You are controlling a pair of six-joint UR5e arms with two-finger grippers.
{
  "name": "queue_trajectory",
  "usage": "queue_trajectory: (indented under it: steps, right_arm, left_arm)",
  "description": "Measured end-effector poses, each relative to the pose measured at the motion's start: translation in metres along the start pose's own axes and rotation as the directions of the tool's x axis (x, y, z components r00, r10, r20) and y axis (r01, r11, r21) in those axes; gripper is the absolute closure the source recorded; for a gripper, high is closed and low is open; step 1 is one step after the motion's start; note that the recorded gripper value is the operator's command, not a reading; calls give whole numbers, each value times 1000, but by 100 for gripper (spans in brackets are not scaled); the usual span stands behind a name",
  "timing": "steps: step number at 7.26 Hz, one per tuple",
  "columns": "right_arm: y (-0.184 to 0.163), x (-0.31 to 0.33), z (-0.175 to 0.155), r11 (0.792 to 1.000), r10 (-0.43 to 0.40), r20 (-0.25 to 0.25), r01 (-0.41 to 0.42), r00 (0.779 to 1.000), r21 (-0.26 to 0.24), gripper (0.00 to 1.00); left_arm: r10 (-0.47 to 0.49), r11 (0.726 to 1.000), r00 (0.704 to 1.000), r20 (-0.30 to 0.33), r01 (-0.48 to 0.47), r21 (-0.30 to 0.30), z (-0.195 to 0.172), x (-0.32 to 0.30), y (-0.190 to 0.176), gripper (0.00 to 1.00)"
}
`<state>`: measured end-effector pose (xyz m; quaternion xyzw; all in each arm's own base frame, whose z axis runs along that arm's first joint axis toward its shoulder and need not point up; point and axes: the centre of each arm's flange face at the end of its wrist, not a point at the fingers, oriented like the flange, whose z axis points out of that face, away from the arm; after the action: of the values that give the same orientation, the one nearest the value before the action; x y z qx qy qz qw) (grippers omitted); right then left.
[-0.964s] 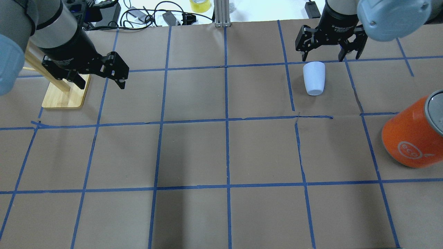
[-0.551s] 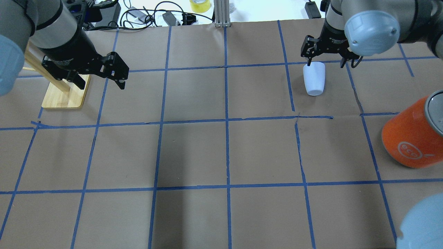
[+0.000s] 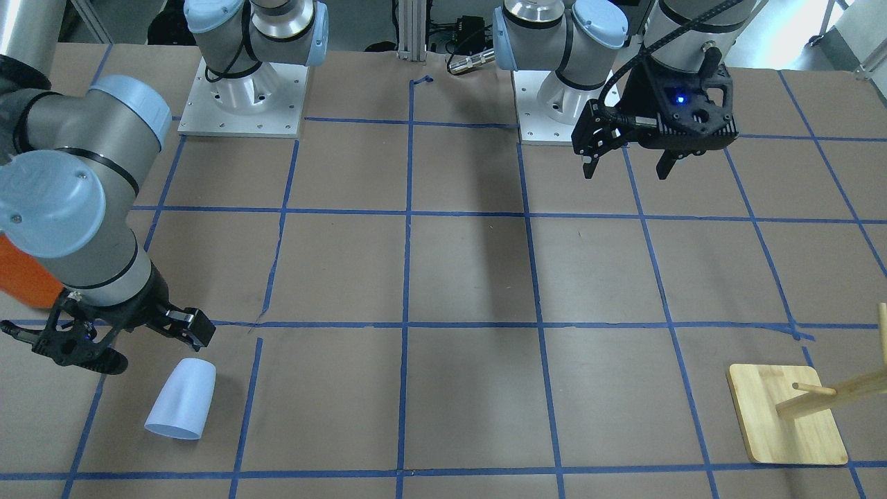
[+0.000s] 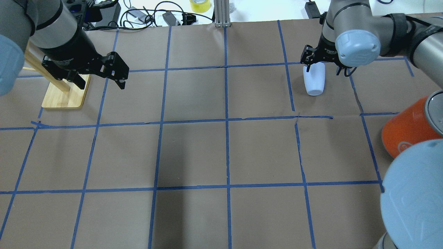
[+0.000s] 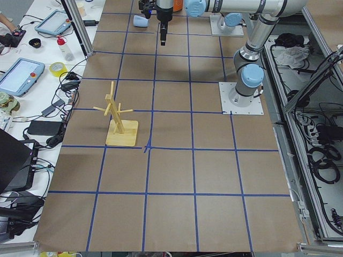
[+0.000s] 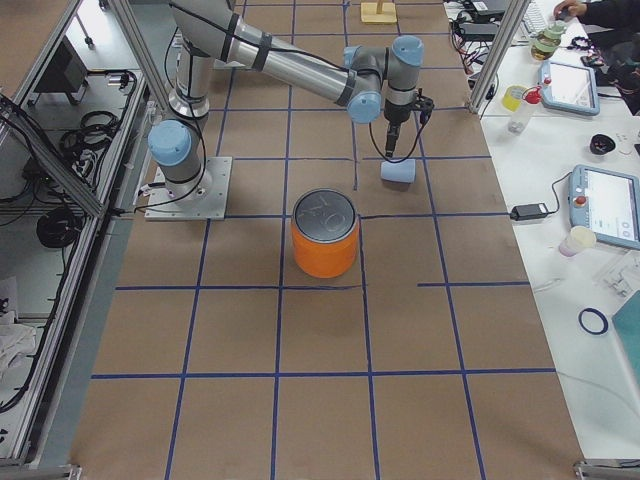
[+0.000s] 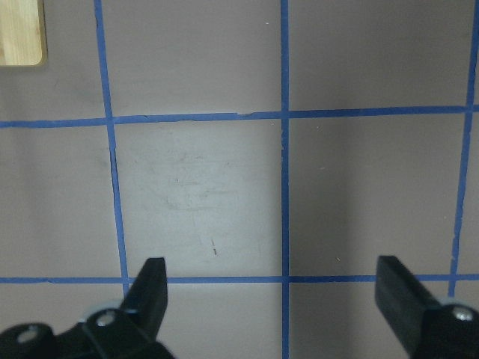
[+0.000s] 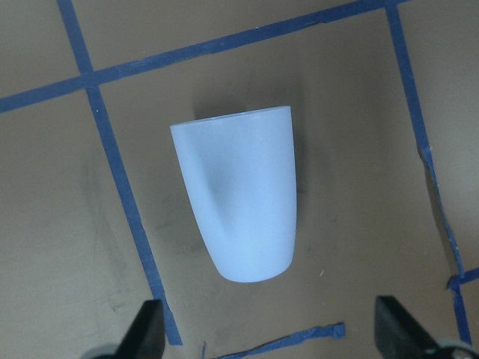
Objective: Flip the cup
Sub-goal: 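Lower the right gripper onto the upside-down cup and grasp it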
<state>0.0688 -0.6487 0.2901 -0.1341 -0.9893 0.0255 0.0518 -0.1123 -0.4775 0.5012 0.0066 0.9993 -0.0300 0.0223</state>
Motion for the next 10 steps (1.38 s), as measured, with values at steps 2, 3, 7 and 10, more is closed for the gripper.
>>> queue_trajectory:
  steps: [2, 3, 7, 10]
  right_arm:
    - [-8, -4, 28, 1000, 0, -1, 0, 1000, -5, 0]
    - [-11, -5, 40, 1000, 0, -1, 0, 1000, -8, 0]
    - [-20, -8, 74, 1000, 0, -3, 0, 1000, -11, 0]
    - [-27, 3, 90, 1000, 6, -6, -6, 1000, -15, 0]
  left_arm:
    - [0, 1000, 1000, 0, 0, 0, 0, 0, 0, 0]
    - [0, 1000, 1000, 0, 0, 0, 0, 0, 0, 0]
    - [0, 1000, 1000, 0, 0, 0, 0, 0, 0, 0]
    - [0, 1000, 1000, 0, 0, 0, 0, 0, 0, 0]
